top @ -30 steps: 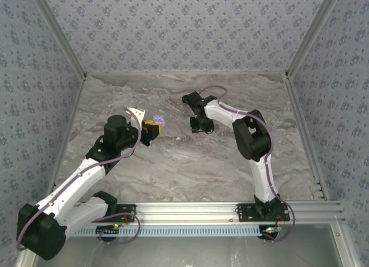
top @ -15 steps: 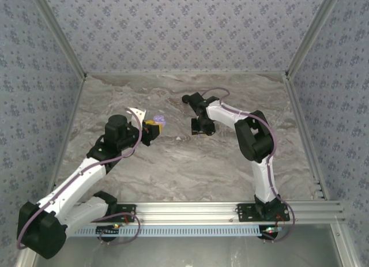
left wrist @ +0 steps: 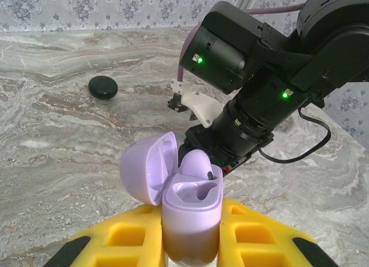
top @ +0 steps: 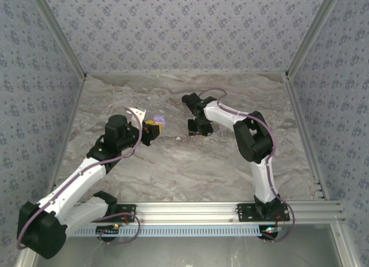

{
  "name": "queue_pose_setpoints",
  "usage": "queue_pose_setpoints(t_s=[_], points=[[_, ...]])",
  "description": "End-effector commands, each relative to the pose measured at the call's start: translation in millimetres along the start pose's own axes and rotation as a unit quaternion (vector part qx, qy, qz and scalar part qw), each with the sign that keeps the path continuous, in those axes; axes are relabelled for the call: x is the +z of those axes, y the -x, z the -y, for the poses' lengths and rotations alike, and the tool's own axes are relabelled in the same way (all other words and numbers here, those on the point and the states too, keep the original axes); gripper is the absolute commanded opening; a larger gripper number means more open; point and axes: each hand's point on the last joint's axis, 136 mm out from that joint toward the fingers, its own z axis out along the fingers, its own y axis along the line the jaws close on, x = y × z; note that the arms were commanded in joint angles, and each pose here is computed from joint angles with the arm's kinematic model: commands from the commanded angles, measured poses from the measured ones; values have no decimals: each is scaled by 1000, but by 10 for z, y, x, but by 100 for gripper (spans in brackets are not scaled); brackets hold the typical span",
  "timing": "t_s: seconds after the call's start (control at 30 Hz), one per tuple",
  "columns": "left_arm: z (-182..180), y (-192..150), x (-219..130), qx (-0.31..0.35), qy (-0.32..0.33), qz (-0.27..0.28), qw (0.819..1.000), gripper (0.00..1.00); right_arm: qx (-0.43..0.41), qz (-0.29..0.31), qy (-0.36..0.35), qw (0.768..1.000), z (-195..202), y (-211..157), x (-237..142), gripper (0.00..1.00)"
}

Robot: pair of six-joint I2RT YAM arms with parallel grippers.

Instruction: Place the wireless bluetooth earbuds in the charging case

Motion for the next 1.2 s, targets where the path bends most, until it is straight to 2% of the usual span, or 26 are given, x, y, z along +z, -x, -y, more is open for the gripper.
queue_pose_setpoints(t_s=[0.0, 0.43, 1.17], points=[[60, 120, -26, 3, -15, 18, 1000, 20, -20, -22, -6, 1000, -50, -59, 41, 37], [58, 120, -19, 2, -15, 18, 1000, 20, -54, -11, -47, 997, -33, -45, 12, 39], [64, 119, -28, 1, -15, 18, 1000, 20, -62, -22, -73, 995, -17, -22, 167, 34]])
